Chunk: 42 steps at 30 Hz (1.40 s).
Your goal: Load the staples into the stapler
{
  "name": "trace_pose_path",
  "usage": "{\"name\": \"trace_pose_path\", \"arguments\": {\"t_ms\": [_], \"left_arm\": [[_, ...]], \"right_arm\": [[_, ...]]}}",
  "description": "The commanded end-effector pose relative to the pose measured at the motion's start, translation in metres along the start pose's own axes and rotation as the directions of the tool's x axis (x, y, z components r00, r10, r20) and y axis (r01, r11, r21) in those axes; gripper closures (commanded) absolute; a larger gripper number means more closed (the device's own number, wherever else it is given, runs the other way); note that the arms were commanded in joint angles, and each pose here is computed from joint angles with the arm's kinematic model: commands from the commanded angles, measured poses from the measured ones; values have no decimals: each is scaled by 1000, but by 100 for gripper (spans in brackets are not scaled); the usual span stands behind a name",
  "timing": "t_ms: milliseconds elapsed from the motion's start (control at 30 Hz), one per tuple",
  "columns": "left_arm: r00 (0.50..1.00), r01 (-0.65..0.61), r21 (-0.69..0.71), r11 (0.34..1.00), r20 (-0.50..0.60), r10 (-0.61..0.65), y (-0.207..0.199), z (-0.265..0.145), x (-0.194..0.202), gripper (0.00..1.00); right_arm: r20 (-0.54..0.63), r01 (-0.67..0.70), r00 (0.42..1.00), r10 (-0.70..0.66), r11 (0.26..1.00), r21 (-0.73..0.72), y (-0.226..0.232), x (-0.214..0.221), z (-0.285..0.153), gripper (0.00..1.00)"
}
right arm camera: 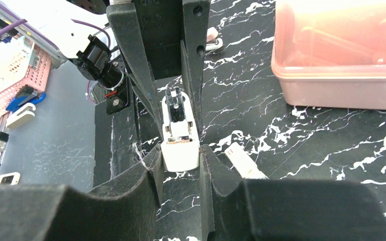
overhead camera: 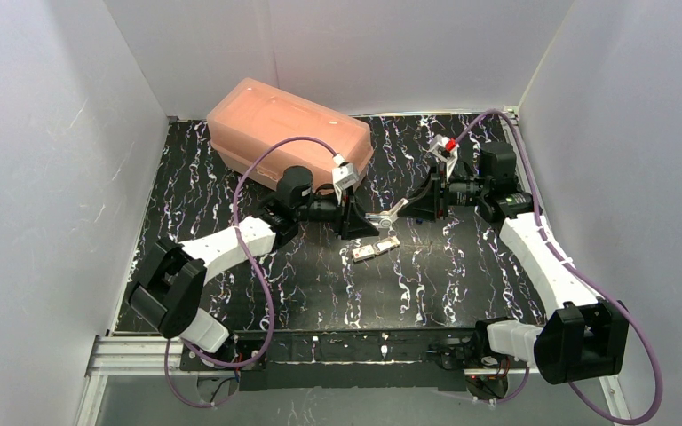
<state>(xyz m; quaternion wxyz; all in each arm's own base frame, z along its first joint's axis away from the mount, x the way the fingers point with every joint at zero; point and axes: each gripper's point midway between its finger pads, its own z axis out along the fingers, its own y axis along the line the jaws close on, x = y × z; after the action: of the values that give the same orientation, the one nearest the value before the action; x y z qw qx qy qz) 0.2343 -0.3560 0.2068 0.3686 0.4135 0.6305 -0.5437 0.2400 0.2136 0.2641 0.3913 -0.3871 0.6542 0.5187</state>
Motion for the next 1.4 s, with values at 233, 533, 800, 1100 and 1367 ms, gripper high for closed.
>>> {"name": "trace_pose_path", "arguments": {"t_ms": [233,533,800,1100,1367], "left_arm": [[998,-38,-65,997,-62,33,11,-19,38,33],[989,-99,-62,993,-116,91,10,-27,35,14],[950,-93,-130,987,-308,49,1,-80,43,3],[956,-87,-286,954,-293,0,-1,-145,43,2],[965,-98,-357,929,-264,0,17,-160,47,2]], "right_arm": [[-2,206,979,-206,977,61,4,-14,-16,99],[-79,258,963,-256,966,20,6,11,-6,99],[-214,316,920,-327,945,-84,11,71,20,99],[-275,380,861,-429,900,-215,14,142,51,99],[-291,433,821,-491,868,-244,5,168,55,98]]}}
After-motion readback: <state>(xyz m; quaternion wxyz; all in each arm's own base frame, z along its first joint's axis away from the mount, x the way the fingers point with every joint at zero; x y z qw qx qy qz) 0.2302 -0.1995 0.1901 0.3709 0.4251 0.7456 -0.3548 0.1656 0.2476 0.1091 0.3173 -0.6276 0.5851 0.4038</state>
